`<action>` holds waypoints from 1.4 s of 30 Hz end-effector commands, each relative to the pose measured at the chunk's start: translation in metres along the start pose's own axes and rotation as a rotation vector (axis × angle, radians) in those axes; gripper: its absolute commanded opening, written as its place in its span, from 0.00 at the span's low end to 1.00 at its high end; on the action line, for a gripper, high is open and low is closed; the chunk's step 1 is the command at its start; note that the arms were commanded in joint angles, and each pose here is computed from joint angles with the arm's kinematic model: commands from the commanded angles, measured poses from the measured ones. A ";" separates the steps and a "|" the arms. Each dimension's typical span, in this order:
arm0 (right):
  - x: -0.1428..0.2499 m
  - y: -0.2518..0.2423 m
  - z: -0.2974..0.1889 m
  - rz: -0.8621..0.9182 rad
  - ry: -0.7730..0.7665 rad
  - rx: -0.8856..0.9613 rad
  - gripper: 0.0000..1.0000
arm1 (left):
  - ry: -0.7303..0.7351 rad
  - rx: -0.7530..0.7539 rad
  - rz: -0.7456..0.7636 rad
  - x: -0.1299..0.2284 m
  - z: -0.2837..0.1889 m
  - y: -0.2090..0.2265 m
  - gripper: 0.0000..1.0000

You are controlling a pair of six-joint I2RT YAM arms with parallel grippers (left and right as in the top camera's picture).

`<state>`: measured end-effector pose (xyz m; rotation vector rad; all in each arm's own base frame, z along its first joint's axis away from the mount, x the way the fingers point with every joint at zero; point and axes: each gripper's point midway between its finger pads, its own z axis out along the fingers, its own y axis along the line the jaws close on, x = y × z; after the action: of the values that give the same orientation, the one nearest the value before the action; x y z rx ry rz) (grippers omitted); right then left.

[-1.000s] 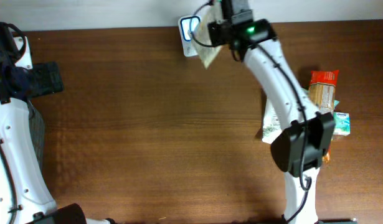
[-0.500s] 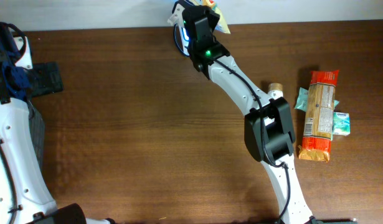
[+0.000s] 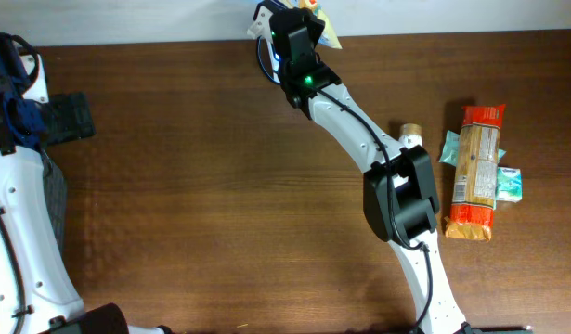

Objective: Scan the item barcode
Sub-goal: 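Carry the snack bag right and drop it on the item pile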

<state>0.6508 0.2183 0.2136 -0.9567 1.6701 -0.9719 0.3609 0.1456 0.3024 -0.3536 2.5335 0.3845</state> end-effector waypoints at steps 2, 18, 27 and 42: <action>-0.013 -0.097 -0.053 0.267 -0.065 0.022 0.04 | -0.014 -0.006 -0.004 -0.001 -0.006 0.003 0.99; 0.067 -0.096 -0.293 0.750 0.096 -0.968 0.04 | -0.011 -0.005 -0.003 -0.001 -0.006 0.003 0.99; 0.347 -0.070 -0.191 1.259 0.972 -0.580 0.04 | -0.011 -0.005 -0.003 -0.001 -0.006 0.003 0.99; 0.303 -0.112 -0.255 1.157 0.920 -0.707 0.73 | -0.011 -0.005 -0.003 -0.001 -0.006 0.003 0.99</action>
<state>0.3622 -0.0840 0.2198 0.4731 2.9455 0.0678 0.3595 0.1452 0.3014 -0.3538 2.5408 0.3841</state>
